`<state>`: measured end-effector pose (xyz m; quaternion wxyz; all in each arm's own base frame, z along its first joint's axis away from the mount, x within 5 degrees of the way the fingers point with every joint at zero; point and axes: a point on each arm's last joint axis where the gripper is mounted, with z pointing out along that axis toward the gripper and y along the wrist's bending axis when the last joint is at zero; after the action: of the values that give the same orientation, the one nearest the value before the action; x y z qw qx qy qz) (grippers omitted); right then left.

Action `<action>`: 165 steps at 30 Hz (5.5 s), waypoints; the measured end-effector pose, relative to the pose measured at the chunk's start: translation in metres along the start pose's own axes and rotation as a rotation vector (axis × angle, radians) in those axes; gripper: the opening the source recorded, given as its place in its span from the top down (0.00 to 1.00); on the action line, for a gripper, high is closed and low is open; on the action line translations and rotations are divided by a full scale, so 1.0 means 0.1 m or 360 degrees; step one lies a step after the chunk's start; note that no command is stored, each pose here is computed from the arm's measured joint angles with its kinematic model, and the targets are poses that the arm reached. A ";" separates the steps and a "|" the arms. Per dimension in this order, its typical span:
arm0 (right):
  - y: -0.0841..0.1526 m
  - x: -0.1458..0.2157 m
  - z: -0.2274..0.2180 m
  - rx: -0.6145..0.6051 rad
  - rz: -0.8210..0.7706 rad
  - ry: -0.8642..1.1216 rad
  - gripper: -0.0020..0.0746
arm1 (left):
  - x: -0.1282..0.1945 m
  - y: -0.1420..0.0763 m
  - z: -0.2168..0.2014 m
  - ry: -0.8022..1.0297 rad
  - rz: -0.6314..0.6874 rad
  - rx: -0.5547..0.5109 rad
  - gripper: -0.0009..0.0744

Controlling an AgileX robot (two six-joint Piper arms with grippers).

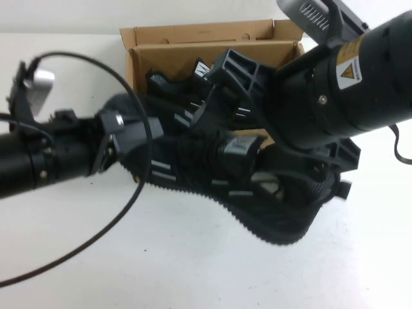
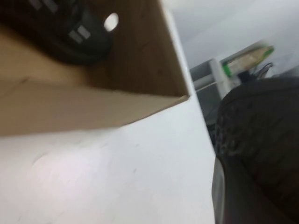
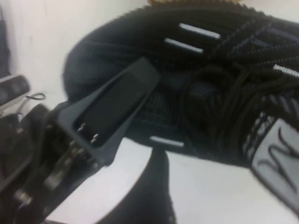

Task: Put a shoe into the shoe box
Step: Hand over the shoe, then place the shoe in the shoe box

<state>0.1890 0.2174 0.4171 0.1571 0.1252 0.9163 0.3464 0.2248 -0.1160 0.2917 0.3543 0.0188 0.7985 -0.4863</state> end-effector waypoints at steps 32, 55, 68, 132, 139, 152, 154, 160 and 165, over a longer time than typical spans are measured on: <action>0.16 -0.14 0.17 -0.0226 -0.0134 -0.0163 0.97 | -0.17 -0.26 -0.09 -0.0066 0.0053 0.0167 0.66; 0.10 -0.13 0.03 -0.0146 -0.0214 -0.0213 0.97 | -0.17 -0.20 -0.09 -0.0061 0.0174 0.0016 0.10; -0.08 -0.29 -0.12 0.0041 -0.0242 -0.0328 0.97 | -0.26 -0.09 -0.10 -0.0194 0.0257 -0.0179 0.10; -0.69 -1.87 1.66 -0.0431 -0.0726 0.0019 0.97 | 0.16 -0.43 -1.39 -0.0106 0.0852 -0.1073 0.99; -0.73 -1.84 1.71 -0.0432 -0.0722 0.0093 0.97 | 0.16 -0.43 -1.39 -0.0107 0.0849 -0.1073 0.99; -0.84 -1.82 1.92 -0.0415 -0.0677 0.0179 0.97 | 0.16 -0.43 -1.39 -0.0115 0.0825 -0.1070 0.99; -0.85 -1.80 1.98 -0.0416 -0.0665 0.0198 0.97 | 0.16 -0.43 -1.39 -0.0116 0.0820 -0.1067 0.99; -0.85 -1.77 2.06 -0.0422 -0.0648 0.0215 0.97 | 0.16 -0.43 -1.39 -0.0117 0.0812 -0.1062 0.99; -0.85 -1.77 2.06 -0.0424 -0.0646 0.0213 0.82 | 0.17 -0.43 -1.39 -0.0102 0.0806 -0.1067 0.99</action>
<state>0.4185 0.2185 0.2490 0.1776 -0.1064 0.8774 0.4329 0.1196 -0.0339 0.3528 0.4739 0.0832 0.8712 -0.0974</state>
